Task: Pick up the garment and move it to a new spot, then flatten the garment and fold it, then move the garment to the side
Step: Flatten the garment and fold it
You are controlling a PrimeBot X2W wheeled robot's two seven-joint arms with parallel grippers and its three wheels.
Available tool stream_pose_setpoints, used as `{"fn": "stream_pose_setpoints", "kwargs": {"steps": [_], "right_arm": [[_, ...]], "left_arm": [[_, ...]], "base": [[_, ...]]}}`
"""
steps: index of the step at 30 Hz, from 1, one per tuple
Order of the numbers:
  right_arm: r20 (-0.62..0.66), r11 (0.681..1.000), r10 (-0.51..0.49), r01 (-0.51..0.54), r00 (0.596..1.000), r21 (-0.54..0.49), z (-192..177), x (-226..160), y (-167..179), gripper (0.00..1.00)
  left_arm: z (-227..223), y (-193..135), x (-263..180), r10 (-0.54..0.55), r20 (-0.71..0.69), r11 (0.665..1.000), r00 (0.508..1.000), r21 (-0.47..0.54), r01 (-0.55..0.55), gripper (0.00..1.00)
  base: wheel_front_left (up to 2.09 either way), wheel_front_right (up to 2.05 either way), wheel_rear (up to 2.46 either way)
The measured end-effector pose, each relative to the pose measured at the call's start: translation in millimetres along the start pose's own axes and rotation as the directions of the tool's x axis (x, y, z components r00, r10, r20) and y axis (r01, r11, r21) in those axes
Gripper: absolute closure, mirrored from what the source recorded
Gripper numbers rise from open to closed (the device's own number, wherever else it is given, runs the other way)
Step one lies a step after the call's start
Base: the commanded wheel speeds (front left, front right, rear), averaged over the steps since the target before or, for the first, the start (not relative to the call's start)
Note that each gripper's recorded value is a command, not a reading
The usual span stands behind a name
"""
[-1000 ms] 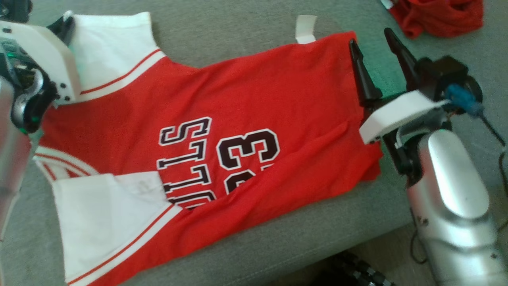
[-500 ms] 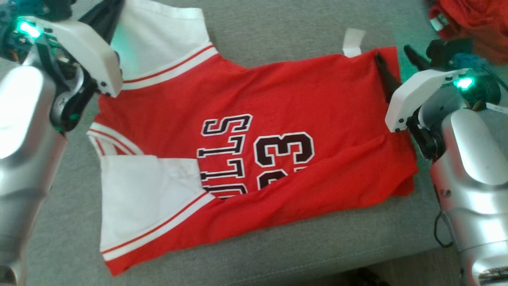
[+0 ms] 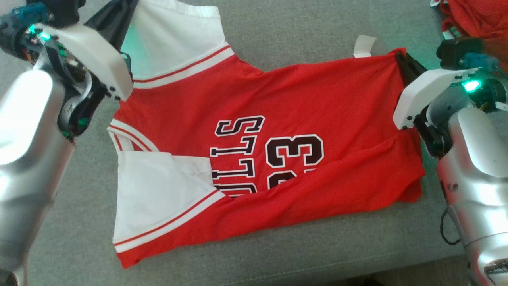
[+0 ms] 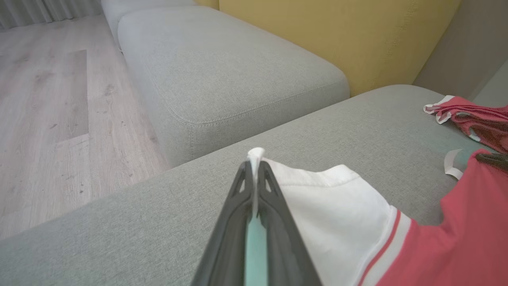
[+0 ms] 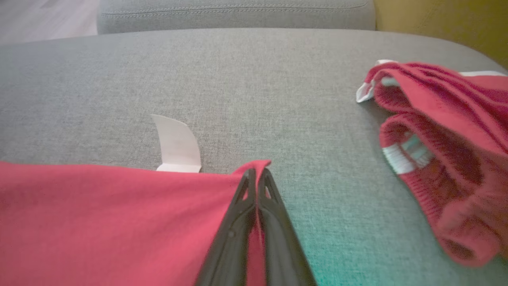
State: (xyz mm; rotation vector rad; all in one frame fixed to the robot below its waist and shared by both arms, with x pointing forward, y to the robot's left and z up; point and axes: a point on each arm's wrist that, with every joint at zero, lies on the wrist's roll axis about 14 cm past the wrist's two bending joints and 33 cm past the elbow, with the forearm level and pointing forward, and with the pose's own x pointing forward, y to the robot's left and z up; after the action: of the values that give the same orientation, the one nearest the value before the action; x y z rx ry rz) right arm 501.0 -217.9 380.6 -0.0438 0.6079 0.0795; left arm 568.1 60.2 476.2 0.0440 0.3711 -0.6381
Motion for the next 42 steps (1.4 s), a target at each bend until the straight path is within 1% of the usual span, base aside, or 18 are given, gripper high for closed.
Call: {"fn": "stream_pose_setpoints", "kwargs": {"steps": [3,7,10,16,23,30,34,35,36,37,38,40,41,42], "right_arm": [[0.067,1.0,0.004,-0.004,0.998,-0.01,13,-4,2,1.0],[0.172,0.999,0.025,-0.019,0.985,-0.038,35,-16,9,1.0],[0.206,0.999,0.033,-0.023,0.978,-0.049,37,-25,11,1.0],[0.215,0.999,0.045,-0.037,0.976,-0.038,1,-55,16,1.0],[0.263,0.999,0.054,-0.051,0.963,-0.019,-6,-81,23,1.0],[0.266,0.999,0.03,-0.034,0.964,0.01,-22,-99,20,1.0],[0.255,0.999,0.027,-0.032,0.967,0.018,-35,-108,24,1.0],[0.251,0.999,0.027,-0.031,0.968,0.014,-39,-110,25,0.92],[0.25,1.0,0.024,-0.029,0.968,0.013,-41,-113,25,0.78],[0.251,1.0,0.021,-0.026,0.968,0.014,-43,-115,26,0.55],[0.268,1.0,0.013,-0.02,0.963,0.023,-44,-120,26,0.0],[0.287,1.0,-0.004,-0.005,0.958,0.03,-46,-127,23,0.0],[0.296,0.999,-0.016,0.005,0.955,0.038,-47,-130,22,0.0],[0.305,0.999,-0.027,0.013,0.952,0.047,-48,-134,20,0.0]], "left_arm": [[5,-4,-9,-0.001,0.033,1.0,0.999,-0.009,0.001,1.0],[12,-15,-28,-0.006,0.089,1.0,0.996,-0.028,0.008,1.0],[14,-22,-42,-0.008,0.12,0.999,0.993,-0.043,0.013,1.0],[-5,-44,-92,0.019,0.141,0.996,0.99,-0.089,-0.006,1.0],[-44,-70,-143,0.086,0.114,0.977,0.99,-0.203,-0.061,1.0],[-88,-85,-169,0.145,0.058,0.943,0.988,-0.311,-0.12,1.0],[-105,-88,-174,0.161,0.027,0.929,0.987,-0.343,-0.143,1.0],[-108,-90,-175,0.163,0.022,0.927,0.986,-0.347,-0.145,1.0],[-111,-91,-175,0.166,0.018,0.924,0.986,-0.352,-0.149,1.0],[-114,-92,-176,0.171,0.015,0.919,0.985,-0.364,-0.154,1.0],[-121,-94,-177,0.182,0.008,0.912,0.983,-0.376,-0.166,1.0],[-127,-94,-180,0.196,0.005,0.903,0.981,-0.39,-0.178,0.18],[-131,-95,-182,0.202,0.003,0.899,0.979,-0.397,-0.185,0.0],[-134,-96,-183,0.212,0.0,0.894,0.977,-0.404,-0.194,0.0]], "base": [[0.0,0.0,0.0],[0.0,0.0,0.0],[0.0,0.0,0.0],[0.0,0.0,0.0],[0.0,0.0,0.0],[0.0,0.0,0.0],[0.0,0.0,0.0],[0.0,0.0,0.0],[0.0,0.0,0.0],[0.0,0.0,0.0],[0.0,0.0,0.0],[0.0,0.0,0.0],[0.0,0.0,0.0],[0.0,0.0,0.0]]}}
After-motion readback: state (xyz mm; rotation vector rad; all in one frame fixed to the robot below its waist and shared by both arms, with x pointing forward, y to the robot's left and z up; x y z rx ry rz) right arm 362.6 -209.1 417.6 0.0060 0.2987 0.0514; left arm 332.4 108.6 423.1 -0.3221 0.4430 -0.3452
